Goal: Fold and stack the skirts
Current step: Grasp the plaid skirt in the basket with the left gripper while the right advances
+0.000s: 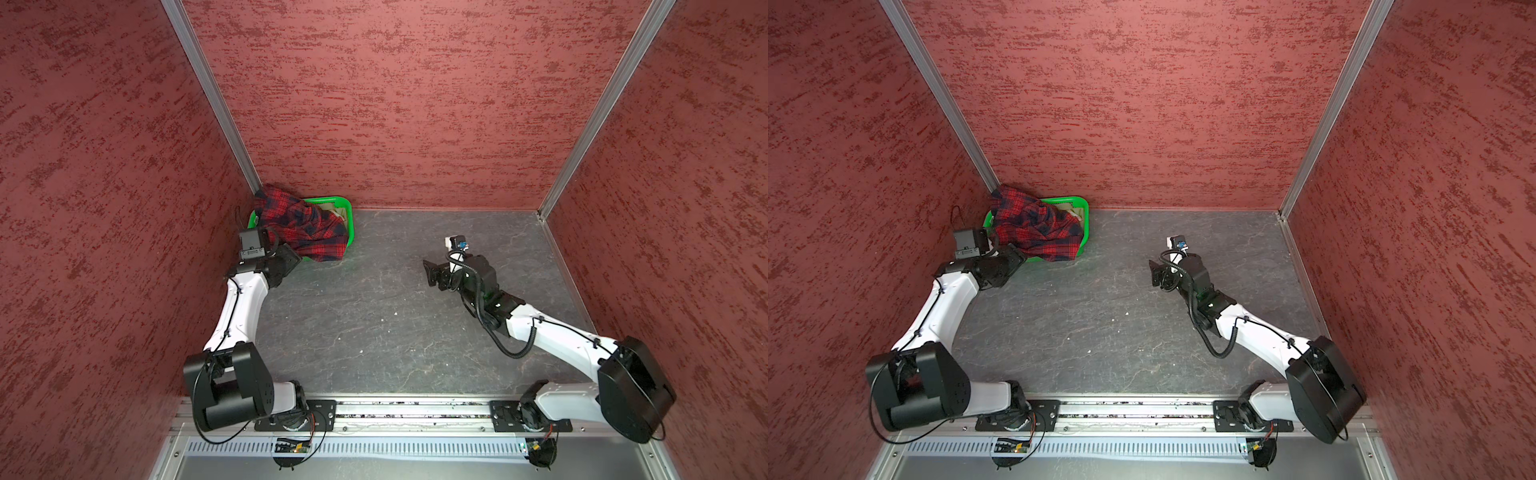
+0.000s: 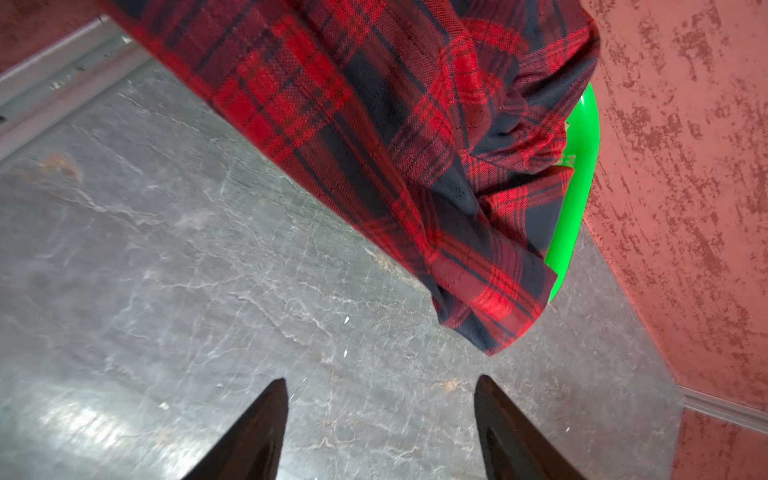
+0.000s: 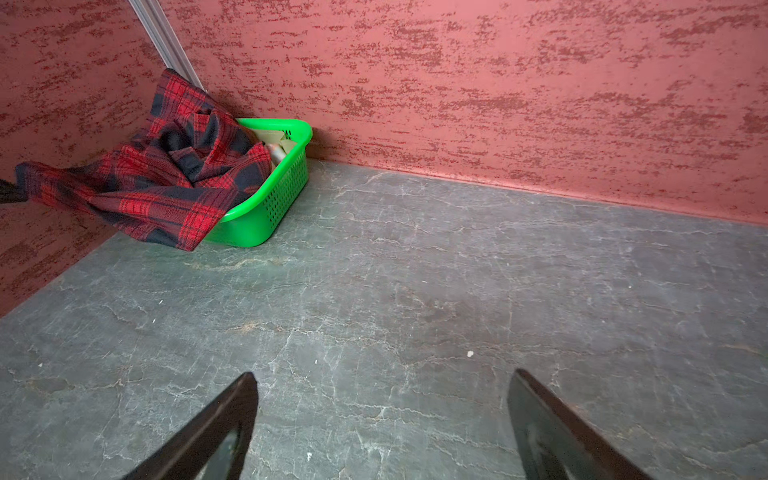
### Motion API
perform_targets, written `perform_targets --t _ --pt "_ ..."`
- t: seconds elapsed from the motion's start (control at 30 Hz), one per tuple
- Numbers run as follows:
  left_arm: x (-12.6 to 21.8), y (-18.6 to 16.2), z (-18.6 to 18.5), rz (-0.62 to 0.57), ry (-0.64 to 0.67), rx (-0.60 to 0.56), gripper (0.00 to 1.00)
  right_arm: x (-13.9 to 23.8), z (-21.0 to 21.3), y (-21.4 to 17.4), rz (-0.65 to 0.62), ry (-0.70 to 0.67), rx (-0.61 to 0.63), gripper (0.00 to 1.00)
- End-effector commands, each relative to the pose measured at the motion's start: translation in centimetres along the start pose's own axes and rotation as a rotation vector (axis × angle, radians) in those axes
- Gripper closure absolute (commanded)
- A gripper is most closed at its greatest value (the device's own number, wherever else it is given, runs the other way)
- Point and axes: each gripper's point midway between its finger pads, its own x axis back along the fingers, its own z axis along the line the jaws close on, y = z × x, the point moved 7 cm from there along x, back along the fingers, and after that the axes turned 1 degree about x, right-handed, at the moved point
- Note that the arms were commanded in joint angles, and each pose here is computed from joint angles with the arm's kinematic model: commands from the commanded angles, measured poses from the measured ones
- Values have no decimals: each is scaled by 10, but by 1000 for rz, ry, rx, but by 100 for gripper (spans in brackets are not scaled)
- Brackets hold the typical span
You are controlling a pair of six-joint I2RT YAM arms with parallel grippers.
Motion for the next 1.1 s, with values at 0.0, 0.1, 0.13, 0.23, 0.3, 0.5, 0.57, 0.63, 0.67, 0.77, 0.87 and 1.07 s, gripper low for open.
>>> perform_targets --t 0.0,0.1,0.13,0.23,0.3,0.5,0.57,0.63,0.67,0.77,0.87,1.07 --pt "-7 17 -6 -61 -24 33 37 2 8 20 -52 5 7 6" --pt "-18 26 -6 -88 -12 40 50 3 10 20 -49 9 9 6" --pt "-21 28 -7 -93 -18 40 50 3 11 20 -48 9 12 6" --pt "-30 37 -11 -120 -32 48 66 4 12 20 -49 7 21 6" --pt "-34 44 -16 -151 -57 46 77 5 13 20 -48 6 24 6" --pt "-33 59 -34 -186 -83 12 100 8 13 20 -49 0 29 5" --pt "-29 61 -37 -197 -79 0 100 10 13 20 -49 0 31 5" --pt "-24 61 -38 -205 -78 0 100 10 13 20 -51 -5 33 5" --pt "-21 61 -38 -204 -75 0 100 10 13 19 -49 -5 34 5" --pt "-15 57 -34 -181 -42 8 69 9 14 19 -45 -3 37 5" --pt "-13 50 -25 -147 -5 20 45 8 14 16 -39 2 35 5" --pt "-18 52 -7 -112 27 32 39 3 15 7 -30 16 28 4"
